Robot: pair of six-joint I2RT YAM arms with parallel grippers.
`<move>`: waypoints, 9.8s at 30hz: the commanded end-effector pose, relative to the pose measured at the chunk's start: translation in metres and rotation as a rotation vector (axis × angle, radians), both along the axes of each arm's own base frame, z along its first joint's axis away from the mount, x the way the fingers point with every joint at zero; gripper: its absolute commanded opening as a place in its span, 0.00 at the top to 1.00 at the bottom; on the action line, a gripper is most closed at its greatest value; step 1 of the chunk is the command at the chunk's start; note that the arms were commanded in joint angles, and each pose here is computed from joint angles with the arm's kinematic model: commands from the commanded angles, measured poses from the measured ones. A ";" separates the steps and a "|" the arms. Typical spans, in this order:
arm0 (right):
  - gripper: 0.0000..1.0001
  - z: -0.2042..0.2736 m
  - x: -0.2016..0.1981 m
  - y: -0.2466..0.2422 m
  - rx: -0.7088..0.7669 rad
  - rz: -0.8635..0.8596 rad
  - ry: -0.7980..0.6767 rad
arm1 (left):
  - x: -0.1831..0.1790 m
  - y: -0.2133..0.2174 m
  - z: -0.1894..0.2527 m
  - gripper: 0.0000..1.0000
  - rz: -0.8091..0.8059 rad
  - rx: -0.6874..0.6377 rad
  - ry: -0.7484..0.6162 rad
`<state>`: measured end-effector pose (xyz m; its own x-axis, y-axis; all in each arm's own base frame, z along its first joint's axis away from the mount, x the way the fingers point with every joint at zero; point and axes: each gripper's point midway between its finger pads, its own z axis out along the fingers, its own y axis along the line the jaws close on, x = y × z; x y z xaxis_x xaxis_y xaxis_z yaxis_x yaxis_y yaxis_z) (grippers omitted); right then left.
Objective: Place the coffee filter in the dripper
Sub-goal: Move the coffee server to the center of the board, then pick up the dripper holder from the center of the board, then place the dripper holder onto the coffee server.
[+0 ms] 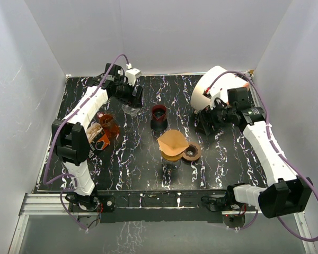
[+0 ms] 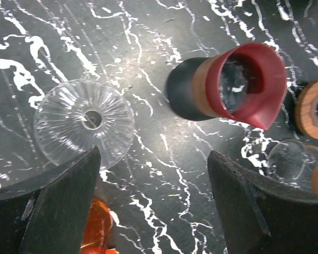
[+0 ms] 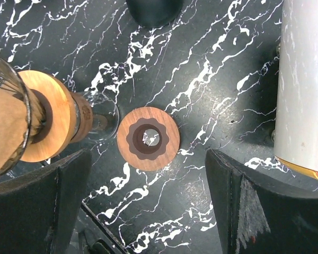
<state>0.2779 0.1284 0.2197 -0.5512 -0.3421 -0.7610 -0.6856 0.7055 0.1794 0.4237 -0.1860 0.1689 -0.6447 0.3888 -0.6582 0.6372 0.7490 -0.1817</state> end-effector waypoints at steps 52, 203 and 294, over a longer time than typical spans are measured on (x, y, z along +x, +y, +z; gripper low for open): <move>0.14 -0.023 -0.004 -0.011 -0.040 -0.029 -0.040 | -0.105 -0.021 -0.014 1.00 -0.195 0.224 0.222; 0.72 0.042 0.040 0.232 -0.163 0.449 -0.164 | -0.047 0.184 0.114 0.01 0.669 0.061 -0.285; 0.36 0.135 0.082 0.131 -0.106 0.115 -0.384 | 0.000 0.141 0.060 0.01 0.337 -0.035 -0.124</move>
<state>0.3610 0.2872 0.3276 -0.2092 -0.5541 -0.8057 -0.7997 0.5712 -0.1851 0.4152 -0.0295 0.2210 -0.6647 0.0908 -0.7416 0.3138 0.9347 -0.1668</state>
